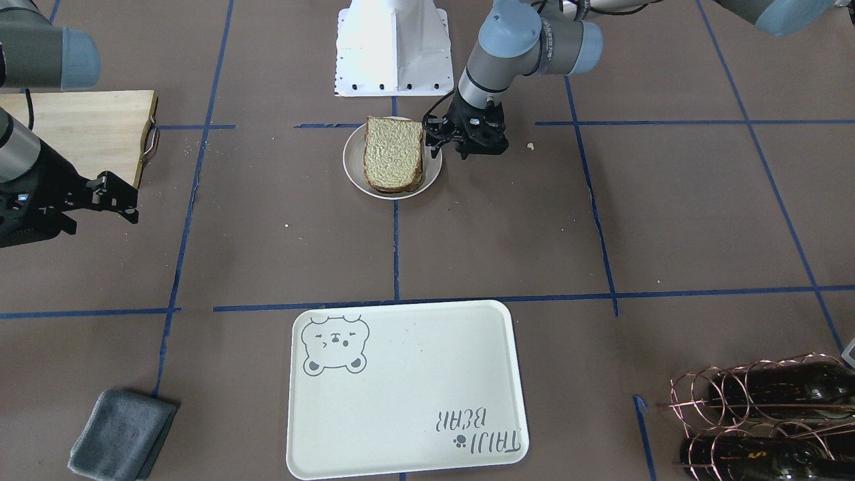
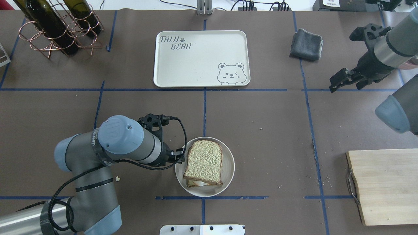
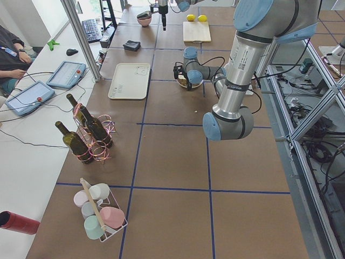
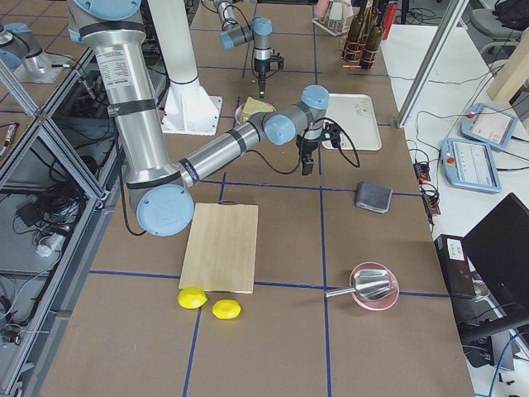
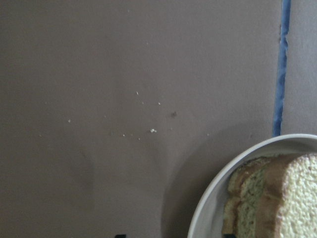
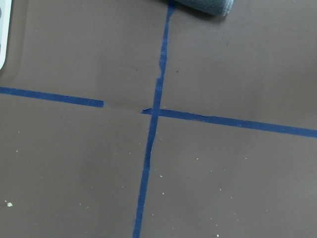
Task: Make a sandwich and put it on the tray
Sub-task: 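Grasp the white plate rim with the left gripper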
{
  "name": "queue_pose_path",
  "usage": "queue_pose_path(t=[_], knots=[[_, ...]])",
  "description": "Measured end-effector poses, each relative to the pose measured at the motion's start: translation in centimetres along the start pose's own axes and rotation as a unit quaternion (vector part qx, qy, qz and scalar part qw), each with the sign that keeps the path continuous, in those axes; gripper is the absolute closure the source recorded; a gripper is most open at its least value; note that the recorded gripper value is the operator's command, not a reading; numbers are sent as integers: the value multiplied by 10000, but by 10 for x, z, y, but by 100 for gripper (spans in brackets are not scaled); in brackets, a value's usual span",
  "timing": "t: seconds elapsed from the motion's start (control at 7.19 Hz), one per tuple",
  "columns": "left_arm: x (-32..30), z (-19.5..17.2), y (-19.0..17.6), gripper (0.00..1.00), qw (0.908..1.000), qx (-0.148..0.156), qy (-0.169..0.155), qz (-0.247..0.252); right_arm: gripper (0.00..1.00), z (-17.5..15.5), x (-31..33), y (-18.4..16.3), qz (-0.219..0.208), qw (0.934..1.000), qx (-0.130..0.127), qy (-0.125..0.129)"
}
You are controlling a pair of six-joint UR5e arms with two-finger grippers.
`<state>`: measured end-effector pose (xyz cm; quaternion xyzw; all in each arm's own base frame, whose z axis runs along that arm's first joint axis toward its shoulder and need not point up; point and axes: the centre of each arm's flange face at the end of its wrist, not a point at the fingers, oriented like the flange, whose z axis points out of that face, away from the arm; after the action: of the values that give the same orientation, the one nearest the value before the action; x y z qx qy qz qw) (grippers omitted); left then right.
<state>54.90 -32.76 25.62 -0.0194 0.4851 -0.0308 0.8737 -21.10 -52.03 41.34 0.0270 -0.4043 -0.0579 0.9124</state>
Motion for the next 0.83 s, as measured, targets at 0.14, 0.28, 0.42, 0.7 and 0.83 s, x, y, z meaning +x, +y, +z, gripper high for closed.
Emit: queue_pose_path(t=[0.14,0.28,0.42,0.7,0.83], knots=[[5,9,7,57,10000,-66,-9,13,0,-3,16,1,-14,10000,-16,-17],[7,18,17,67,9999,-142,-18,51,0,-5,25,3,-2,10000,-27,-23],[8,24,22,76,9998,-192,-35,74,0,-5,30,3,9,10000,-34,-21],[9,27,27,100,9997,-230,-44,91,0,-4,33,5,25,10000,-49,-13],[9,27,27,100,9997,-230,-35,92,0,-4,34,5,31,10000,-50,-11]])
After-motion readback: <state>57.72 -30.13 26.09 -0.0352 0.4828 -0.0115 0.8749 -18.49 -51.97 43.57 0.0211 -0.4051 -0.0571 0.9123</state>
